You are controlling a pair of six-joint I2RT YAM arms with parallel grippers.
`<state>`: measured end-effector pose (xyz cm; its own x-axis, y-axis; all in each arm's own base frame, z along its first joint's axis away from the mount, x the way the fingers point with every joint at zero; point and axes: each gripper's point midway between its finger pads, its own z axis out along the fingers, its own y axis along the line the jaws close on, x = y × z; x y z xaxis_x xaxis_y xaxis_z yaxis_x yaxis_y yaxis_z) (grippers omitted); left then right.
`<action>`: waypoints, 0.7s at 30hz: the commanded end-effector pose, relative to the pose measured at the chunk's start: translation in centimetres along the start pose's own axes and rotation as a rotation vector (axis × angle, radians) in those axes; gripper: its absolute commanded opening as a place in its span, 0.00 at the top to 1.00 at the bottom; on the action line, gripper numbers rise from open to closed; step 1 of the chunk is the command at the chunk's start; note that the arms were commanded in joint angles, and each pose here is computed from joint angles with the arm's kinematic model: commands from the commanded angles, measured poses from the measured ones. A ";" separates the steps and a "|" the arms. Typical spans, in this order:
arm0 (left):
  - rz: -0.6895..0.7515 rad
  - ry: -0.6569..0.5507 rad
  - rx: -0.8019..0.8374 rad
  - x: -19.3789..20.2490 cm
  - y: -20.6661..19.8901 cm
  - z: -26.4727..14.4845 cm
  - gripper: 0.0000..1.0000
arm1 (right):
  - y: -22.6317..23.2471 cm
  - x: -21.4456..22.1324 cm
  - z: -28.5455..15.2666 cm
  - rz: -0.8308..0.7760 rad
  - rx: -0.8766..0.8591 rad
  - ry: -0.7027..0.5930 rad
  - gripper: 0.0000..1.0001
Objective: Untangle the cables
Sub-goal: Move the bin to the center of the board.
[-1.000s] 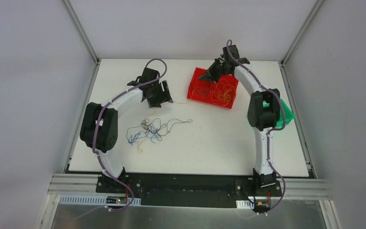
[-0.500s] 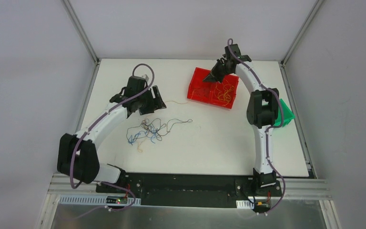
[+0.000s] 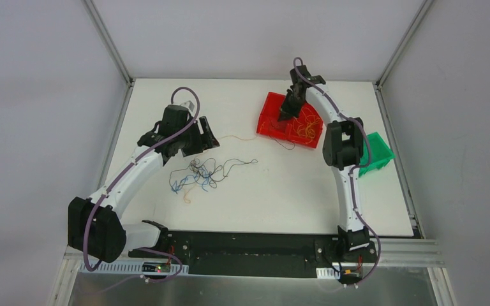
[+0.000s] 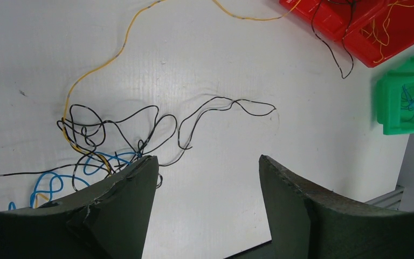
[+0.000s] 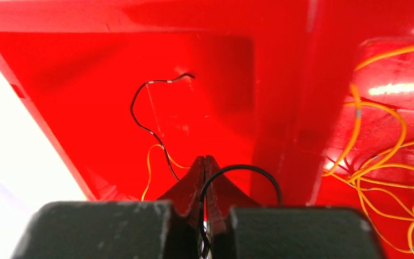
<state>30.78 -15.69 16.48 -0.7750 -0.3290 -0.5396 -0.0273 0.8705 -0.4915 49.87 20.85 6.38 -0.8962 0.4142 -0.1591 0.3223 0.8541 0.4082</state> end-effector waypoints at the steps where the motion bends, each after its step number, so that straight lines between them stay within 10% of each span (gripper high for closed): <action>1: 0.010 -0.003 -0.006 -0.2 0.2 -0.3 0.30 | -3.0 0.9 0.4 -0.086 0.205 -0.023 1.00; 21: 0.020 -0.015 0.012 0.5 0.3 -1.6 0.30 | -7.4 11.5 -4.6 -0.180 0.248 0.004 1.00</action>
<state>29.81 -15.40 16.22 -0.7829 -0.3244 -0.5308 -0.0308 0.8725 -0.4877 36.08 17.19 2.62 -0.9521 0.2702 -0.1432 0.2570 0.9608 0.1043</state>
